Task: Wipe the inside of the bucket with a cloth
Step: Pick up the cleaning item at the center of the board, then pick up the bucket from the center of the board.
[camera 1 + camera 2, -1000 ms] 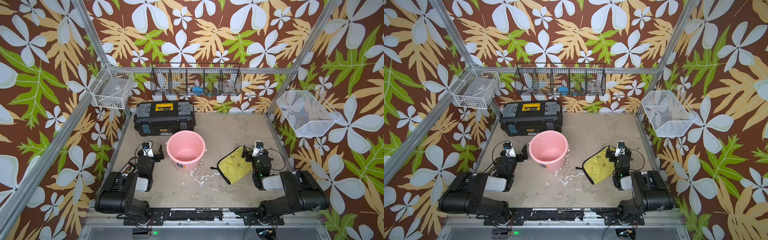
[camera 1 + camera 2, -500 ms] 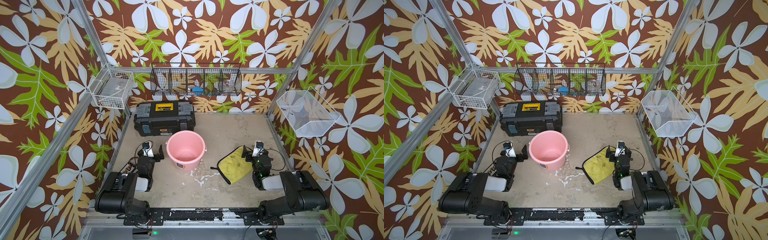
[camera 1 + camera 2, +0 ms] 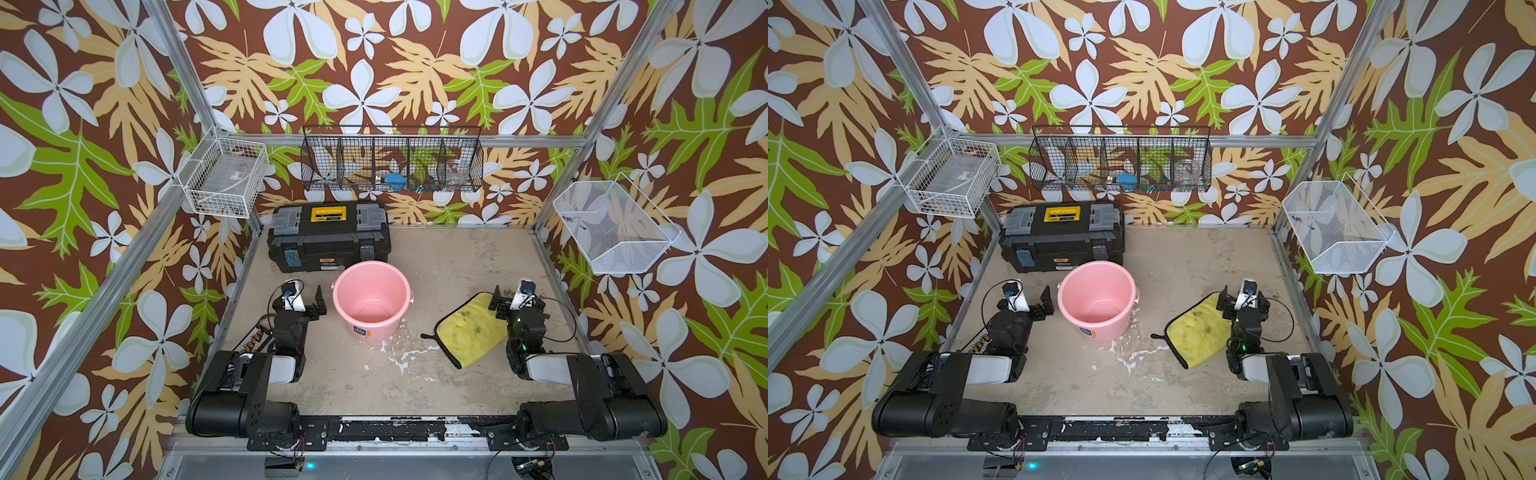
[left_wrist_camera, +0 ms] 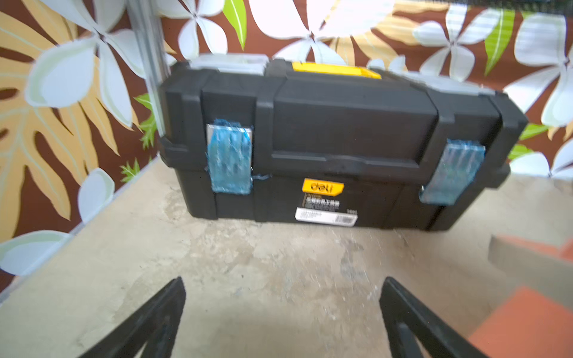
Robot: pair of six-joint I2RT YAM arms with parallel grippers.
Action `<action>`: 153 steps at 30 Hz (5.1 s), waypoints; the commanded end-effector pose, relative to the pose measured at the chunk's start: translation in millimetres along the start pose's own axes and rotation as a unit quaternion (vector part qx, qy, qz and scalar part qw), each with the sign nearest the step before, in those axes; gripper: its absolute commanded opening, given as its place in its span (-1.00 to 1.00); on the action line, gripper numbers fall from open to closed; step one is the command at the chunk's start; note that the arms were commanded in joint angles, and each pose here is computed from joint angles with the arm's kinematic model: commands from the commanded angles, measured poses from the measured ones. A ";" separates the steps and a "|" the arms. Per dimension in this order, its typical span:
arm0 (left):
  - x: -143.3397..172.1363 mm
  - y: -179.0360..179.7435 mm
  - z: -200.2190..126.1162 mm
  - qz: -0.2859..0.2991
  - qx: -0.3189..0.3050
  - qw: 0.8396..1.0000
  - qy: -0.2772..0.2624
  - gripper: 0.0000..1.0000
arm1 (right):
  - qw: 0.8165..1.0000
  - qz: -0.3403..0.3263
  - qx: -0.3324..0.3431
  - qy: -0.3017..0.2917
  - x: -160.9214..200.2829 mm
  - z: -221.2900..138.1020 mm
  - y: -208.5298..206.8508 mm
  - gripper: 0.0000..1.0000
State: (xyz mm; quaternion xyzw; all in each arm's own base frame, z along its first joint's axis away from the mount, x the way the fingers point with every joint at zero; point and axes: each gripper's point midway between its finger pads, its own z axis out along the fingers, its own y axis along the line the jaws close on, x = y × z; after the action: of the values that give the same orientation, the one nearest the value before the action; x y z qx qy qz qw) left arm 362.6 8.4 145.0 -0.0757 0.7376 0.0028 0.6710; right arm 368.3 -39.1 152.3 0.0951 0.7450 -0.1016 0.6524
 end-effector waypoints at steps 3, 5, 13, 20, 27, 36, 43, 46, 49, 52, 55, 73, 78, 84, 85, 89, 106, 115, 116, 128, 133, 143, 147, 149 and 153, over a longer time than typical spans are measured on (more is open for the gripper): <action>-13.0 25.1 10.5 -0.018 -0.088 0.996 0.028 1.00 | 0.999 0.036 -0.008 0.006 -47.7 6.4 11.7 1.00; -28.5 39.5 15.8 -0.034 -0.142 0.989 0.034 1.00 | 1.000 0.025 -0.005 0.008 -64.8 3.4 19.5 0.99; -64.9 19.3 26.7 -0.166 -0.121 0.975 0.082 1.00 | 0.987 0.076 -0.093 0.107 -54.6 -10.6 51.1 0.99; -119.3 -38.3 0.1 -0.254 0.042 0.963 0.084 1.00 | 0.965 0.124 -0.082 0.217 -4.8 -33.1 48.4 0.99; -126.7 -67.0 -30.4 -0.252 0.097 0.947 0.176 1.00 | 0.939 0.092 -0.085 0.319 39.9 -48.9 52.7 1.00; -136.5 -101.7 -71.0 -0.306 0.197 0.908 0.207 1.00 | 0.900 0.048 -0.093 0.422 96.4 -57.2 64.7 0.99; -130.2 -116.4 -84.9 -0.295 0.249 0.894 0.226 1.00 | 0.879 0.007 -0.099 0.467 118.4 -71.8 75.6 0.99; -138.1 -114.5 -92.0 -0.292 0.256 0.899 0.200 1.00 | 0.882 -0.008 -0.087 0.463 119.7 -79.8 72.1 0.99; -142.6 -118.5 -97.4 -0.286 0.270 0.897 0.201 1.00 | 0.878 -0.013 -0.082 0.472 126.9 -84.1 68.9 0.99; -140.3 -120.9 -97.2 -0.288 0.271 0.892 0.220 1.00 | 0.866 -0.017 -0.086 0.493 137.9 -85.3 72.7 0.99; -141.7 -120.4 -97.4 -0.285 0.268 0.893 0.224 1.00 | 0.852 -0.031 -0.087 0.515 151.4 -86.5 74.0 1.00; -115.2 -120.7 -96.8 -0.268 0.260 0.887 0.271 1.00 | 0.825 -0.042 -0.097 0.556 188.5 -98.7 81.5 -0.01; -114.4 -119.9 -97.9 -0.265 0.257 0.888 0.273 1.00 | 0.825 -0.033 -0.109 0.553 186.7 -97.4 87.2 -0.78; -107.0 -118.5 -96.5 -0.266 0.248 0.886 0.287 1.00 | 0.842 -0.005 -0.157 0.516 156.2 -94.6 104.4 -1.00; -104.8 -117.6 -95.8 -0.266 0.243 0.886 0.292 1.00 | 0.847 0.002 -0.172 0.503 144.8 -94.1 109.3 -1.00; -98.5 -112.4 -94.4 -0.267 0.222 0.887 0.304 1.00 | 0.861 0.026 -0.234 0.450 93.5 -96.1 127.5 -1.00; -77.5 -110.4 -115.9 -0.291 0.208 0.865 0.351 1.00 | 0.844 0.079 -0.466 0.254 -117.1 -122.1 192.4 -1.00; -39.2 -108.5 -123.3 -0.301 0.193 0.845 0.398 0.80 | 0.817 0.091 -0.538 0.187 -201.3 -137.7 210.7 -1.00; -38.0 -108.8 -122.4 -0.303 0.192 0.844 0.398 0.78 | 0.815 0.092 -0.541 0.185 -205.7 -137.5 212.1 -1.00; -31.2 -120.3 -103.3 -0.341 0.194 0.824 0.408 0.39 | 0.811 0.095 -0.551 0.173 -220.8 -137.4 222.3 -1.00; -42.6 -125.4 -101.8 -0.363 0.194 0.822 0.393 0.34 | 0.809 0.094 -0.554 0.174 -218.9 -135.9 225.1 -1.00; -30.5 -128.7 -91.3 -0.368 0.183 0.816 0.406 0.17 | 0.806 0.094 -0.557 0.174 -220.0 -136.5 226.9 -1.00; -29.9 -130.2 -88.0 -0.366 0.180 0.816 0.409 0.03 | 0.806 0.095 -0.557 0.178 -216.0 -135.5 227.5 -1.00; -26.4 -131.9 -86.9 -0.360 0.177 0.815 0.418 -0.07 | 0.805 0.095 -0.556 0.181 -213.5 -134.9 227.8 -1.00; -19.8 -134.9 -86.4 -0.351 0.174 0.812 0.432 -0.18 | 0.805 0.095 -0.555 0.186 -209.8 -133.3 228.6 -1.00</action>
State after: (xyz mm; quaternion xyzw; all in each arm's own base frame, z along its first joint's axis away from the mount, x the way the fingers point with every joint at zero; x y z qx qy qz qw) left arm 293.8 -130.6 187.0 -0.2119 0.8592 -0.3988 0.2402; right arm 330.6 213.0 365.4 -0.1882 0.7784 0.4060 0.4403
